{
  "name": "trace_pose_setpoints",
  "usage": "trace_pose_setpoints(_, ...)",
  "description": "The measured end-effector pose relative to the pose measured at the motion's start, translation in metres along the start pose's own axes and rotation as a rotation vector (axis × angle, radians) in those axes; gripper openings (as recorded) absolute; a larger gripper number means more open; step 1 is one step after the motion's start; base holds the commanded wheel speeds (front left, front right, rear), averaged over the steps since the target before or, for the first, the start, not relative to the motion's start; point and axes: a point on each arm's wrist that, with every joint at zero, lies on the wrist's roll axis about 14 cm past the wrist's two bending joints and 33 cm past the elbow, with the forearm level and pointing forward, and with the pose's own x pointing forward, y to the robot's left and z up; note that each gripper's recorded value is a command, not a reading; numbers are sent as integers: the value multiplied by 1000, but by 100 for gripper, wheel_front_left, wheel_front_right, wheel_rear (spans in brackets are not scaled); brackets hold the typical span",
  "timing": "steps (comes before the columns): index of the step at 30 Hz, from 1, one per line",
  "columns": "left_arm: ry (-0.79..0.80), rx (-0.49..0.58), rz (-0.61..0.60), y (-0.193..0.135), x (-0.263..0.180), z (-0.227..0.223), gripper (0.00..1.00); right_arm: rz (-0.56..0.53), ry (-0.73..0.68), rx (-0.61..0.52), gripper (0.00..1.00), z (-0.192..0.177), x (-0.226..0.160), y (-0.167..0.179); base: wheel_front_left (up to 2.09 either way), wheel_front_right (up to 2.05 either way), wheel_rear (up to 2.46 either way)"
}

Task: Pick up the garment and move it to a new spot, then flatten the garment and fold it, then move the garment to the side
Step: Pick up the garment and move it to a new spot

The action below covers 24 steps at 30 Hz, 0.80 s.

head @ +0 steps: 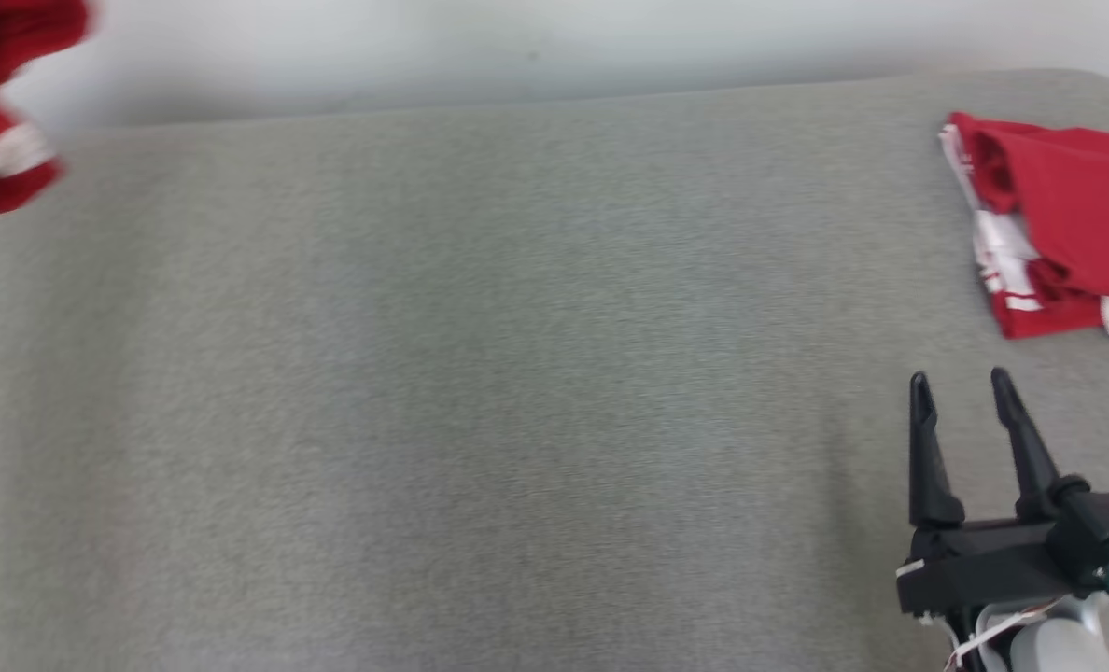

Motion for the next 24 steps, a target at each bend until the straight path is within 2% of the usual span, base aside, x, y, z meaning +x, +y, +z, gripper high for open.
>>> trace_pose_setpoints(2,-23,-21,-77,-36,10,8,0,-22,4,10,100,-1,-8,-5,0,0,0)
trace_pose_setpoints(3,-23,-21,-77,-36,10,8,0,-22,4,10,100,-1,-8,-5,0,0,0)
trace_pose_setpoints(6,-39,-68,-190,-90,19,15,0,-51,4,19,100,1,-16,-13,0,0,0)
trace_pose_setpoints(11,-2,-140,-379,-178,19,1,0,-102,0,27,100,4,-29,-26,0,0,0)
trace_pose_setpoints(15,50,-203,-495,-235,8,-21,0,-144,-10,27,100,9,-38,-38,0,0,0)
trace_pose_setpoints(20,174,-273,-558,-274,-18,-75,0,-182,-15,33,100,11,-47,-48,0,0,0)
trace_pose_setpoints(24,307,-327,-565,-287,-47,-129,0,-198,-5,34,100,8,-48,-53,0,0,0)
